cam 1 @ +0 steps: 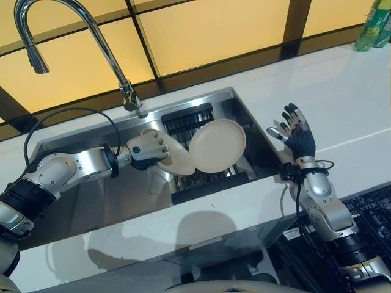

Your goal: Pick up plates and place into dishwasher.

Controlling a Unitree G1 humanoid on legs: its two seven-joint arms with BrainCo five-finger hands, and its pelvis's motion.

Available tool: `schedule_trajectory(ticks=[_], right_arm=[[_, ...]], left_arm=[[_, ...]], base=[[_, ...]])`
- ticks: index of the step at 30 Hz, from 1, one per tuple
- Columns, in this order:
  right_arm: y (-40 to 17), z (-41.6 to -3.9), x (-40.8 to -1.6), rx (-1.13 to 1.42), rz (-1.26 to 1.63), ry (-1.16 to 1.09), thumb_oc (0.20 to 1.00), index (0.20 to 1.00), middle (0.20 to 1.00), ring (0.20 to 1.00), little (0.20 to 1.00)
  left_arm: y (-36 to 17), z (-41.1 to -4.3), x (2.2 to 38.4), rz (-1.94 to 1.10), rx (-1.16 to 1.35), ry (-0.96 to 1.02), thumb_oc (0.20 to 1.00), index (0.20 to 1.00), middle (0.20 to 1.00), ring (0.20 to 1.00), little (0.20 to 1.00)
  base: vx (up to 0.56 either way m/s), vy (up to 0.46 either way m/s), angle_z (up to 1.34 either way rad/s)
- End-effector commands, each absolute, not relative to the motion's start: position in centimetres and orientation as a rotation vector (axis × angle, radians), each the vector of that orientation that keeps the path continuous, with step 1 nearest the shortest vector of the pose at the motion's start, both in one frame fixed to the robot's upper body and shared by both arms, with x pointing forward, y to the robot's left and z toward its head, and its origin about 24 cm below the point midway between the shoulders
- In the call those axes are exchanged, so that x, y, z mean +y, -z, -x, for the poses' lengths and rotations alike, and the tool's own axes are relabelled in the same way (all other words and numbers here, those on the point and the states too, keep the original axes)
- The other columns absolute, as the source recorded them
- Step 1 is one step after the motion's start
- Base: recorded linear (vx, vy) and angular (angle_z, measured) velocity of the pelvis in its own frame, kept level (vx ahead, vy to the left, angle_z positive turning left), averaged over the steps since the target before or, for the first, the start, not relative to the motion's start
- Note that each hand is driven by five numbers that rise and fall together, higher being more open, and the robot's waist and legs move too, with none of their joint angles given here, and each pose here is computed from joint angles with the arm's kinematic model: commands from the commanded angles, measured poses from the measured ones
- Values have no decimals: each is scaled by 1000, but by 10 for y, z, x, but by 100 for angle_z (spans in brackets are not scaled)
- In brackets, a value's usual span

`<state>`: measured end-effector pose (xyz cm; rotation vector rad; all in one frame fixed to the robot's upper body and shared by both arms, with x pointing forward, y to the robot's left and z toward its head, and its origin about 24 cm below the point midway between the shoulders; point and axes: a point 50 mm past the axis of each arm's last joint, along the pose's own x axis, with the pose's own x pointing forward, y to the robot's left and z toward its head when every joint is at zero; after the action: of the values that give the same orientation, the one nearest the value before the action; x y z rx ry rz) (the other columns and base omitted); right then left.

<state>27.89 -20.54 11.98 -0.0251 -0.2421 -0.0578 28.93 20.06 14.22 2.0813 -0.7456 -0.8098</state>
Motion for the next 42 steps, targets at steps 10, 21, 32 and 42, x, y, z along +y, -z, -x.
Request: schedule_trajectory(ticks=[10,21,32,42], right_arm=[[-162,-288,-203,-406,25,46,1000,1000,1000,1000,1000],[-164,-288,-205,-423,13,70,1000,1000,1000,1000,1000],[-163,-280,-210,-445,-9,89,1000,1000,1000,1000,1000],[-171,-272,-222,-496,10,77,1000,1000,1000,1000,1000]], left_arm=[[-201,-302,207,-2260,-544,841,200,200,200,200,200],[-215,-304,202,-2374,-487,845,200,200,200,200,200],[-255,-298,193,-2336,-772,479,200,200,200,200,200],[-276,-271,194,-1934,-1100,271,200,200,200,200,200]], base=[[-23,-13,1],[-10,-7,2],[-16,-32,5],[-18,0,7]])
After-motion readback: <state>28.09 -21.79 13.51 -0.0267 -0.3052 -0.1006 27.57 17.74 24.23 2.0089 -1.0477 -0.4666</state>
